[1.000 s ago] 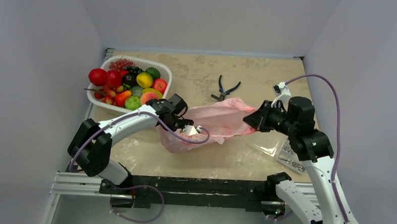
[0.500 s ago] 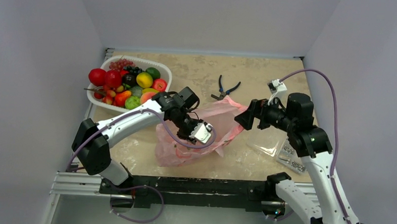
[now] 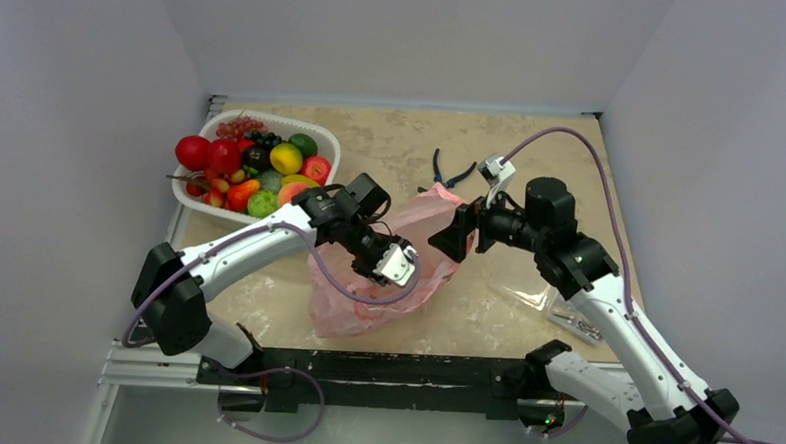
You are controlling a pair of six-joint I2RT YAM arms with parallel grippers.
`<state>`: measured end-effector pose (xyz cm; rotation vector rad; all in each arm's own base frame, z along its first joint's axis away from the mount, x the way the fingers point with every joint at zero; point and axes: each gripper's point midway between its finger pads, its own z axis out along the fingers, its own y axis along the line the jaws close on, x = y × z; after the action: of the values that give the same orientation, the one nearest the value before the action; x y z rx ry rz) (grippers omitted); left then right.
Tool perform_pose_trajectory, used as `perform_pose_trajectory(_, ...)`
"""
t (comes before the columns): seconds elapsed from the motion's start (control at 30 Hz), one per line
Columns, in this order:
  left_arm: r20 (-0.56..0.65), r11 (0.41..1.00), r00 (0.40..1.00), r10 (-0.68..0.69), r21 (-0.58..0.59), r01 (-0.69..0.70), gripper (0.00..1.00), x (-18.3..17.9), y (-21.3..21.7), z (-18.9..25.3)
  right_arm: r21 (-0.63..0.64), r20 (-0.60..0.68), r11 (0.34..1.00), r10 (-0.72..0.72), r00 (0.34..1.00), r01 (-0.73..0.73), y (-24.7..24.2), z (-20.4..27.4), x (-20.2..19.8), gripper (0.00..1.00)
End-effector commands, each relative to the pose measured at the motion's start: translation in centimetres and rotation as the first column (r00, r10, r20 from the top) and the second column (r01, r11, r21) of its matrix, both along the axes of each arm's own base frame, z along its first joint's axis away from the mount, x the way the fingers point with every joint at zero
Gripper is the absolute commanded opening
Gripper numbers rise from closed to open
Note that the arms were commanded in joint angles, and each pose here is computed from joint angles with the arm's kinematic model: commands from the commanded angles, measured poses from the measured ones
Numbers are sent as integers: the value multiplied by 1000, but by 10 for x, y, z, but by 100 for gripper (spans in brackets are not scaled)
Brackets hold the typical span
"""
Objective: Place the fake fruits into the plastic bag and tie a complex knot
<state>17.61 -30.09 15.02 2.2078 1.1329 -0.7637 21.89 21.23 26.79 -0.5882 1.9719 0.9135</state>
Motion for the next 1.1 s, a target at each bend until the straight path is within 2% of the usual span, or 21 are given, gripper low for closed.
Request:
perform_pose_trajectory(0.0,34,994,999,-23,-102,27,45,-7,-9,23,31,113,999,-16,993,12,10,7,25,94)
perform_pose_trajectory(0.03,37,994,999,-12,-112,17,47,-6,-10,27,27,110,999,-36,993,33,10,4,29,78)
perform_pose_trajectory(0.1,30,984,998,58,-169,-52,54,0,-17,48,26,105,997,-82,991,79,6,5,36,32)
perform_pose_trajectory(0.13,21,973,994,108,-206,-101,57,5,-20,63,25,107,995,-103,989,101,4,9,38,16)
perform_pose_trajectory(0.17,25,958,986,162,-244,-151,59,12,-23,78,25,115,994,-111,987,109,2,13,38,6)
perform_pose_trajectory(0.2,20,933,971,239,-283,-224,61,21,-26,96,26,129,993,-117,985,114,-1,19,36,0)
perform_pose_trajectory(0.27,-17,865,931,364,-365,-344,62,33,-27,137,19,140,989,-146,979,145,-7,29,33,0)
perform_pose_trajectory(0.37,-98,778,878,469,-424,-463,65,37,-18,181,0,168,982,-186,968,189,-20,40,27,0)
perform_pose_trajectory(0.43,-162,709,840,519,-467,-528,73,38,-8,207,-19,203,974,-216,955,225,-31,45,25,0)
perform_pose_trajectory(0.53,-283,606,764,580,-477,-637,83,45,12,235,-76,247,941,-303,920,330,-55,46,29,0)
perform_pose_trajectory(0.6,-366,521,674,642,-438,-733,90,57,32,245,-91,264,930,-321,909,355,-63,48,28,0)
perform_pose_trajectory(0.63,-394,487,628,671,-404,-774,94,63,42,246,-99,256,930,-320,912,355,-63,46,26,0)
perform_pose_trajectory(0.73,-422,333,422,802,-272,-903,99,94,88,231,-121,224,925,-328,918,360,-65,33,25,0)
perform_pose_trajectory(0.77,-404,270,345,847,-230,-935,99,104,108,225,-127,217,924,-330,919,361,-65,29,26,0)
perform_pose_trajectory(0.87,-290,134,160,943,-107,-985,100,122,161,189,-123,208,925,-329,921,358,-64,24,25,0)
perform_pose_trajectory(0.97,-242,46,40,970,21,-999,100,123,199,158,-129,200,925,-328,923,357,-65,19,23,0)
perform_pose_trajectory(1.07,-199,5,-18,980,115,-993,99,123,222,131,-133,194,927,-322,927,350,-65,15,21,0)
